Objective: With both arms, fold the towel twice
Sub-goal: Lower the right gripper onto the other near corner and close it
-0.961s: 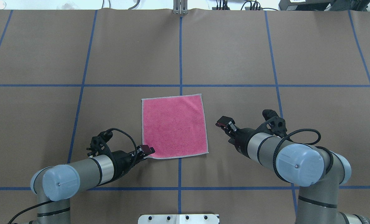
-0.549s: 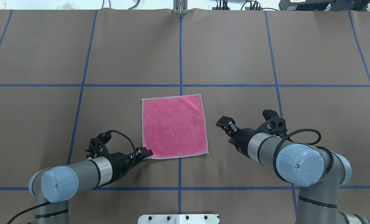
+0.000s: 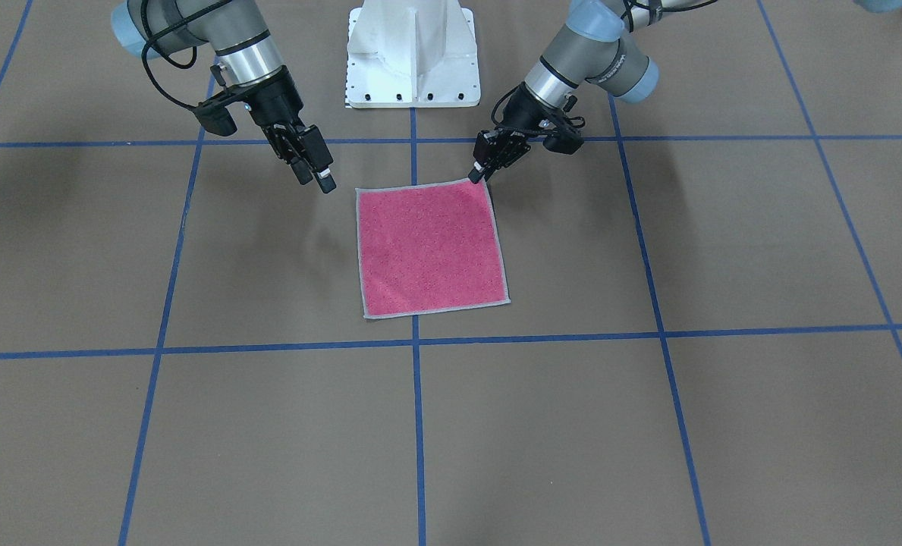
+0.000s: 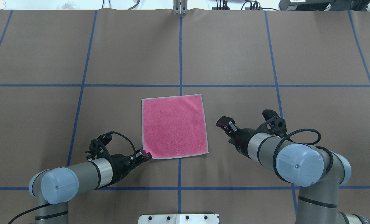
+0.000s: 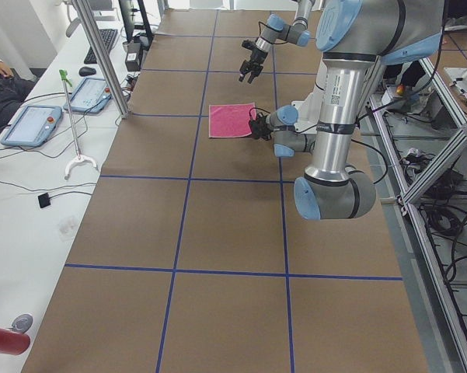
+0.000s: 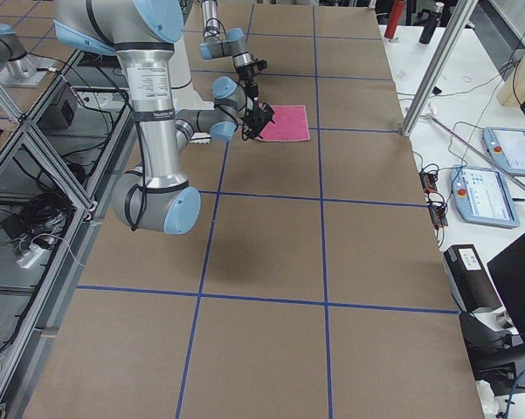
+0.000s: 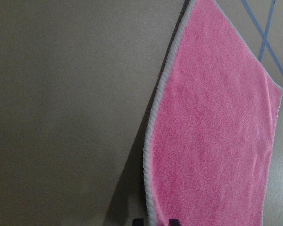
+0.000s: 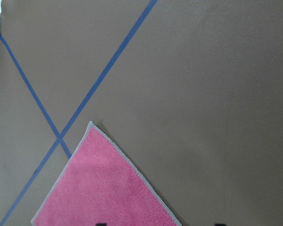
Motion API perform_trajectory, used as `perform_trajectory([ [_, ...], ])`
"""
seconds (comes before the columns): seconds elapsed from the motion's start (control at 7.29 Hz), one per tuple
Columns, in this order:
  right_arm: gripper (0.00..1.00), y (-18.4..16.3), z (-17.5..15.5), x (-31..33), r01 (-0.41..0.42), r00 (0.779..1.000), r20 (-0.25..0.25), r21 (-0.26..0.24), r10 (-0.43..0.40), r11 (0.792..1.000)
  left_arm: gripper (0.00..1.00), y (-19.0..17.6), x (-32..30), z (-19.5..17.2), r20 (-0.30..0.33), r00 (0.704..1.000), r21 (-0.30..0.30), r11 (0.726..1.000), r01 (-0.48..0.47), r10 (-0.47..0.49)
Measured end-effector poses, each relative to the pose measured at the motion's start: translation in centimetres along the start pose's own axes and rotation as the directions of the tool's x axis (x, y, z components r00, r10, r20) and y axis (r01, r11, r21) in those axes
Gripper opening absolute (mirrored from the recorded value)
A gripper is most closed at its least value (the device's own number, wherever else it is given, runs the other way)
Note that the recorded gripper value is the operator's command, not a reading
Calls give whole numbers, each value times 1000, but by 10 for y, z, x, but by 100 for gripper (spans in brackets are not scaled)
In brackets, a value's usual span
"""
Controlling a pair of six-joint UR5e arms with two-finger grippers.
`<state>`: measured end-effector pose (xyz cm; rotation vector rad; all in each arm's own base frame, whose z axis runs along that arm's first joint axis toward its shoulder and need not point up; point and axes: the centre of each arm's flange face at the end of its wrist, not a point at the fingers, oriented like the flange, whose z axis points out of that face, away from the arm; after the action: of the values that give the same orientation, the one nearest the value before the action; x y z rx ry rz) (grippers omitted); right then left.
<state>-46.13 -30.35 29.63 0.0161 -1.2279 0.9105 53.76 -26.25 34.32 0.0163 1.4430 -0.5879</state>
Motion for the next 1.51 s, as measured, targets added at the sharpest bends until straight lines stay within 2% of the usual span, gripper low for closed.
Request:
perform_trajectory([
  [0.14,81,0,0,0,0,1000,0,0,0,1000,18,0,0,0,0,1000,0,1000,0,0],
  [0.27,80,0,1,0,1,1000,-1,1,-1,1000,0,0,0,0,0,1000,0,1000,1,-1],
  [0.82,78,9,31,17,18,998,-53,17,-17,1000,0,0,1,-2,-4,1000,-1,1000,2,-2],
  [1.1,79,25,50,14,25,998,-66,18,-24,1000,0,1,4,-1,-7,1000,-2,1000,3,-3],
  [1.51,79,54,58,11,47,993,-108,10,-45,999,0,2,6,-1,-12,1000,-2,1000,5,-5],
])
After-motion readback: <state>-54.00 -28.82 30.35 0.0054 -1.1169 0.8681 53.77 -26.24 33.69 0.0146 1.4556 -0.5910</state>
